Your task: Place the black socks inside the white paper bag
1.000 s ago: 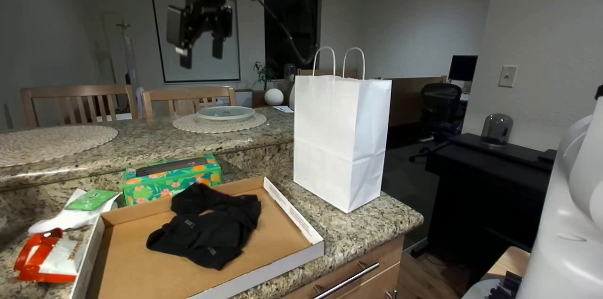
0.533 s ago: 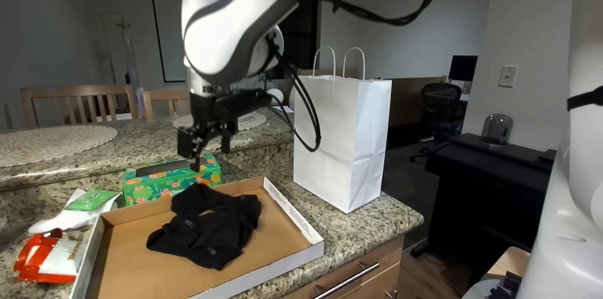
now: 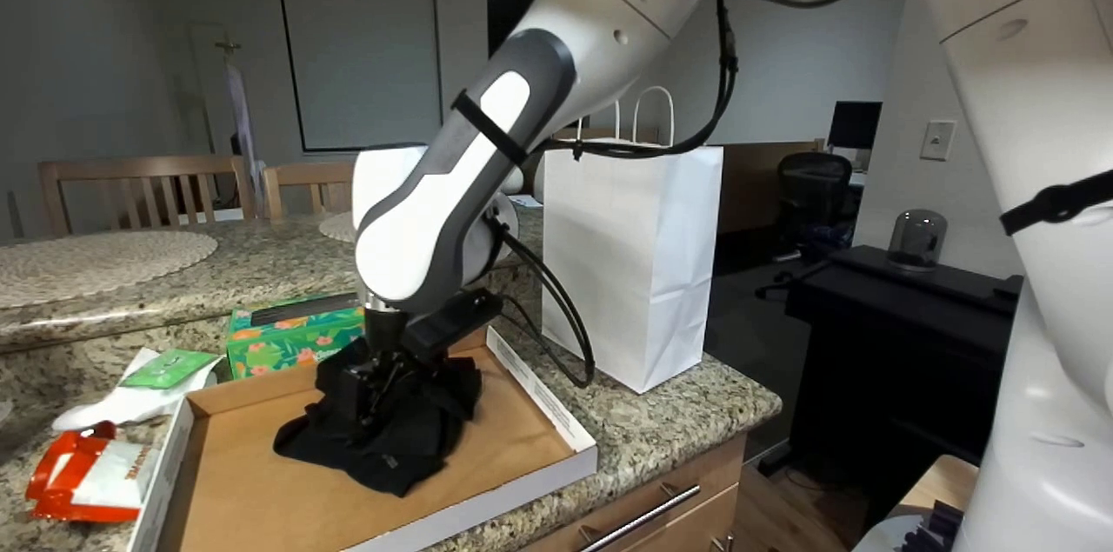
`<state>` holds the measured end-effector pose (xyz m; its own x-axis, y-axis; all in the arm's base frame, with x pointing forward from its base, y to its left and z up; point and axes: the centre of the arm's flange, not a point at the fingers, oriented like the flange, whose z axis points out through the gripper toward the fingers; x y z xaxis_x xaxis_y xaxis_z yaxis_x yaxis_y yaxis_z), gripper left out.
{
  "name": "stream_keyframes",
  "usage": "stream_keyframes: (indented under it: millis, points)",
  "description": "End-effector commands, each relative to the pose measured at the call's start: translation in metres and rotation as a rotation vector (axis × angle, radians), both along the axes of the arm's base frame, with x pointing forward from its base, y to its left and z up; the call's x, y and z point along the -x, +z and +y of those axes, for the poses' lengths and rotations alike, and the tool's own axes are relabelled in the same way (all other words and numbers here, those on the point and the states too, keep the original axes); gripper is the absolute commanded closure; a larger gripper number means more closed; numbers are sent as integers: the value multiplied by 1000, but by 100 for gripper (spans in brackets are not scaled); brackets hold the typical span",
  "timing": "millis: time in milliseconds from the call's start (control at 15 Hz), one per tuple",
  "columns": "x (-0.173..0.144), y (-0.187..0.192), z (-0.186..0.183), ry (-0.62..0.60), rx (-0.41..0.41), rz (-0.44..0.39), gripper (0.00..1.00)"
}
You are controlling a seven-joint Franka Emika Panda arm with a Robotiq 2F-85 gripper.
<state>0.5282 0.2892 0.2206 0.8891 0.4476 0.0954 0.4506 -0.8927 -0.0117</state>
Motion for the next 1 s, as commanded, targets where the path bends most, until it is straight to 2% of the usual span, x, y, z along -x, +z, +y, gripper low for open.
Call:
stream_keyframes:
  millis: [0,333,600,733,800,933]
  points:
    - [-12,9,-5,-53,-5,-38,39]
    - [-22,25,-7,-83,35,-57,72]
    - [-19,26,-2,-71,59,7,96]
    - [-17,35,0,-65,70,20,99]
    - [-17,44,1,-60,72,19,95]
    - [-16,69,3,-50,74,9,95]
